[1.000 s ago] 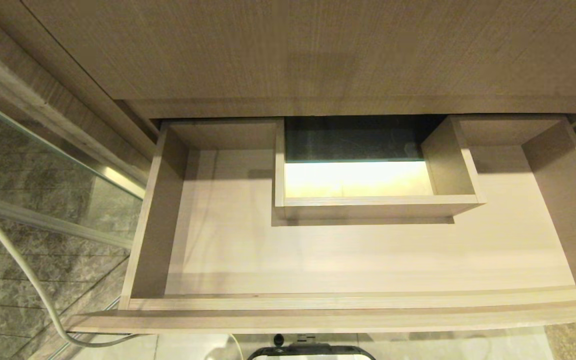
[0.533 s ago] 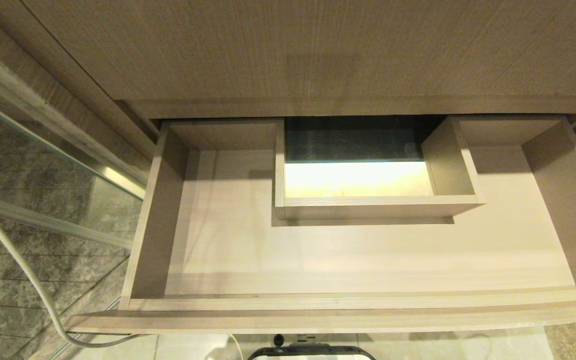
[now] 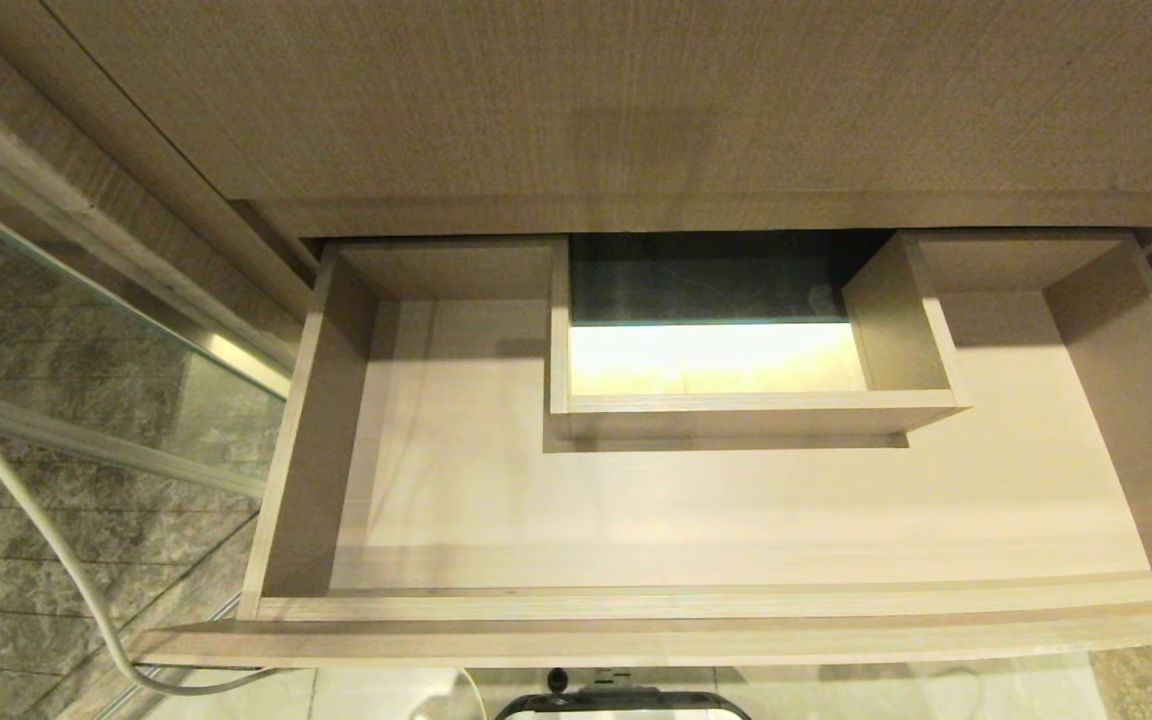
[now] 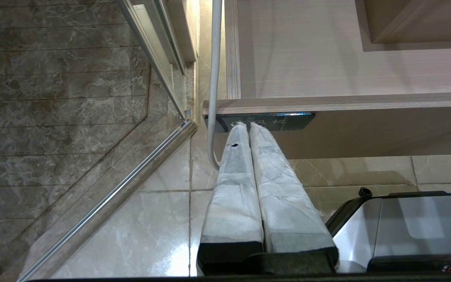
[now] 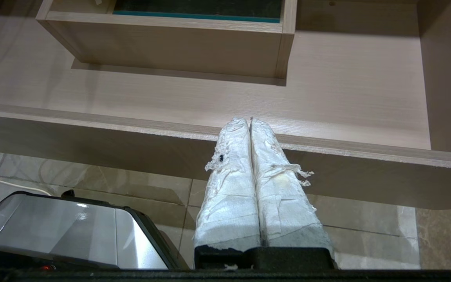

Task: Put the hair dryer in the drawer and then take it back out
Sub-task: Pick up the hairdryer

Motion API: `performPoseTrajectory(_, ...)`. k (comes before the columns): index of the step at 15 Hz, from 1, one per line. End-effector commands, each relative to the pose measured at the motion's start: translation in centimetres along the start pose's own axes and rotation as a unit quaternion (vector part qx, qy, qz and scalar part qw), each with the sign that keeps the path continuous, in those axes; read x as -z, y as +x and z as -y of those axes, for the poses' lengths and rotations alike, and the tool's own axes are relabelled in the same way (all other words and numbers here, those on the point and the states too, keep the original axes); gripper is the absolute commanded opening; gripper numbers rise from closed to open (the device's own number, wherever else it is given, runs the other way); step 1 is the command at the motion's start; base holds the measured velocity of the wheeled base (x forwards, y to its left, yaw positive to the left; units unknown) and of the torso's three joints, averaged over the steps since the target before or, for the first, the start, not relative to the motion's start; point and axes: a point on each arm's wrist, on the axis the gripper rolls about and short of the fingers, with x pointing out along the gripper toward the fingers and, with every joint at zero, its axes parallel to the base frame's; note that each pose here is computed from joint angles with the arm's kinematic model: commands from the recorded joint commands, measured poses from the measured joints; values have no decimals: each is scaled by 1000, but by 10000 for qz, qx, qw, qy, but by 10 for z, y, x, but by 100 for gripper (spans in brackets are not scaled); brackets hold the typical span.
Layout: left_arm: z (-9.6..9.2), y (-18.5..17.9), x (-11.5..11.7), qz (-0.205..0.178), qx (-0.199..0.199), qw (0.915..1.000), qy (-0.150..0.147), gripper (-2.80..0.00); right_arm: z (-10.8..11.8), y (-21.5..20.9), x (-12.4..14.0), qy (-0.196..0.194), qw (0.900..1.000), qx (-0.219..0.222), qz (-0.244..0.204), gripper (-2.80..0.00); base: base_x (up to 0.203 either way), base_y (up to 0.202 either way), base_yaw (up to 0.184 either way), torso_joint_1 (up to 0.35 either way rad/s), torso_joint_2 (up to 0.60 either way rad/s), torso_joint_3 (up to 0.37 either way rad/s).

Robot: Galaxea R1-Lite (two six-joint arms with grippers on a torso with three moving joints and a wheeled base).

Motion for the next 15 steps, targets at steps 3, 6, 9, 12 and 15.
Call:
performPoseTrajectory(3,0,0,0,-9,3,10000,0,-280,-1,-1,12,-5,10000,-2,-10,-280,0,0,0,0,0,0)
performPoseTrajectory(6,0,0,0,-9,6,10000,0,-280,-1,-1,12,-50,10000,-19,-17,-280,0,0,0,0,0,0)
performPoseTrajectory(9,0,0,0,-9,-2,10000,0,-280,-1,-1,12,35,10000,-3,-18,-280,0,0,0,0,0,0)
performPoseTrajectory(12,0,0,0,-9,2,10000,0,-280,-1,-1,12,111,9999,7,-18,-280,0,0,0,0,0,0)
performPoseTrajectory(15,0,0,0,-9,-2,10000,0,-280,-1,-1,12,118,9999,7,-18,-280,0,0,0,19,-11,-9)
